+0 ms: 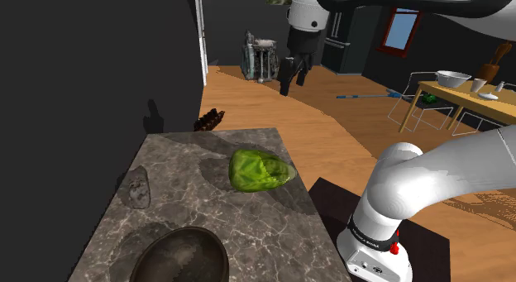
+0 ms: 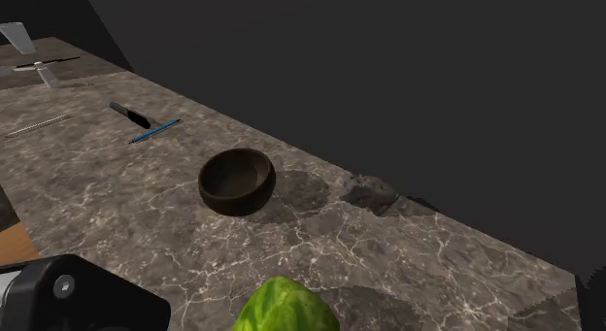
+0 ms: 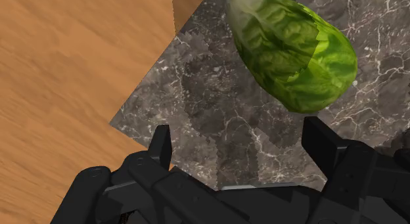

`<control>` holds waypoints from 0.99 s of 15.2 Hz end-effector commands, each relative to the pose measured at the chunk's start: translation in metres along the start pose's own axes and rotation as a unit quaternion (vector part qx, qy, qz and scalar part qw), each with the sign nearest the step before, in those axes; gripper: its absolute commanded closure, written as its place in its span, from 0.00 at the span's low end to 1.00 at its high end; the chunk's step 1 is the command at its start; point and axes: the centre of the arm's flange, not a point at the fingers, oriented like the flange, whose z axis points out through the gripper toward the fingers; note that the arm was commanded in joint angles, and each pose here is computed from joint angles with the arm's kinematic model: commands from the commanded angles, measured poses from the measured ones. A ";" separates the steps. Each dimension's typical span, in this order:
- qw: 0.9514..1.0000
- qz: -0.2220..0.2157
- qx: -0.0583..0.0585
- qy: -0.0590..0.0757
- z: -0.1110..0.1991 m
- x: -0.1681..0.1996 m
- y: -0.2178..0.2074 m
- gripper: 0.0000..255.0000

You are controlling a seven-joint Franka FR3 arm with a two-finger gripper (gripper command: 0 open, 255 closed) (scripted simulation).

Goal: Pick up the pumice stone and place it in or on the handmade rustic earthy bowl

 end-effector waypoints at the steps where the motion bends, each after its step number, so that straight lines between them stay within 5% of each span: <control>1: 1.000 0.000 0.000 0.000 0.000 0.000 0.000 0.00; 15: 0.997 0.074 0.002 -0.021 0.073 0.073 -0.155 0.00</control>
